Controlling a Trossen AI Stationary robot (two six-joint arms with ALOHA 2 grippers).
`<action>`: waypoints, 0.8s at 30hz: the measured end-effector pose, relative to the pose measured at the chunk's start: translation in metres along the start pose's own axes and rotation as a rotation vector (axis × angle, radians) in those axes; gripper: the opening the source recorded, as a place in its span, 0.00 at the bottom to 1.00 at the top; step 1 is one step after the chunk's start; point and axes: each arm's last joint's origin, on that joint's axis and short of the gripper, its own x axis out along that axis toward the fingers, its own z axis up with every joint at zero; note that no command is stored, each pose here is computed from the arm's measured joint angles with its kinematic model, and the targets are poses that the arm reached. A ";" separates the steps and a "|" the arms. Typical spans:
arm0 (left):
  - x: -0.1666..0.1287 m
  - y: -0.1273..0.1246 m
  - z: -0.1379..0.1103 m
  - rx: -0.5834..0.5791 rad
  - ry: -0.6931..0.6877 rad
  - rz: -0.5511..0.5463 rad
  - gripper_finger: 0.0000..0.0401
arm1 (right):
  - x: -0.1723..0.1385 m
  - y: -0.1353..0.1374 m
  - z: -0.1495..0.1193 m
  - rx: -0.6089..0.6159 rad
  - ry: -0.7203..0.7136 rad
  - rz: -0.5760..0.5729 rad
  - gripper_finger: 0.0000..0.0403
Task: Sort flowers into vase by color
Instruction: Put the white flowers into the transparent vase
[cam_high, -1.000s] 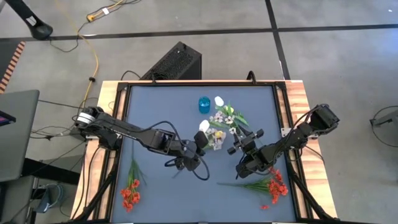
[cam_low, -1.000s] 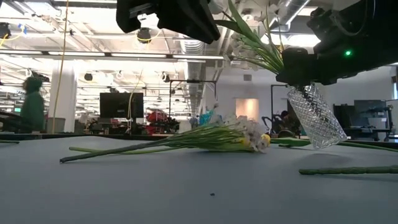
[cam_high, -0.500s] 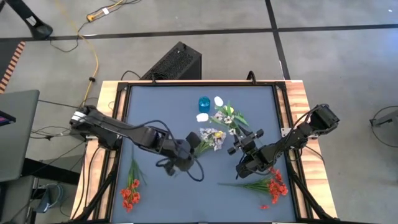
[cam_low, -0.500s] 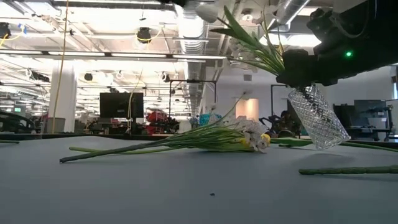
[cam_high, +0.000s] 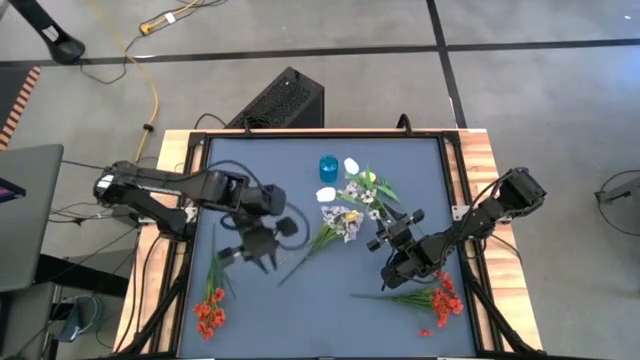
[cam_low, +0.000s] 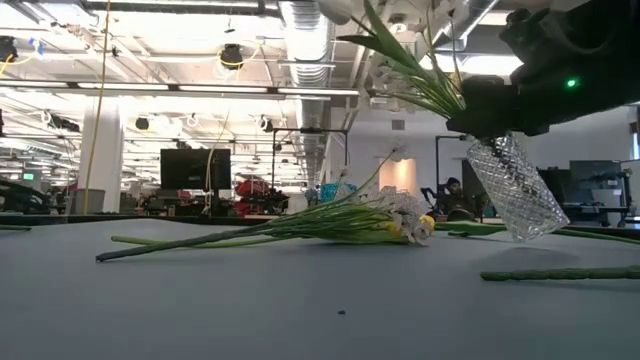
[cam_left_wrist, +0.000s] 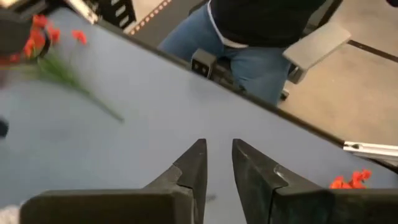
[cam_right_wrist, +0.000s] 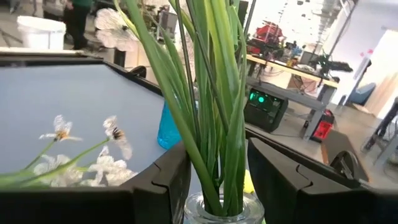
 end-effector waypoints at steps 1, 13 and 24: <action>-0.002 0.003 -0.003 -0.010 0.007 0.007 0.15 | -0.002 0.000 0.001 -0.012 -0.002 0.008 0.43; 0.002 0.041 -0.099 -0.351 -0.235 0.234 0.01 | -0.031 -0.023 0.030 -0.047 0.030 0.181 0.43; 0.017 0.032 -0.096 -0.338 -0.187 0.253 0.00 | -0.057 -0.055 0.069 -0.086 0.289 0.788 0.43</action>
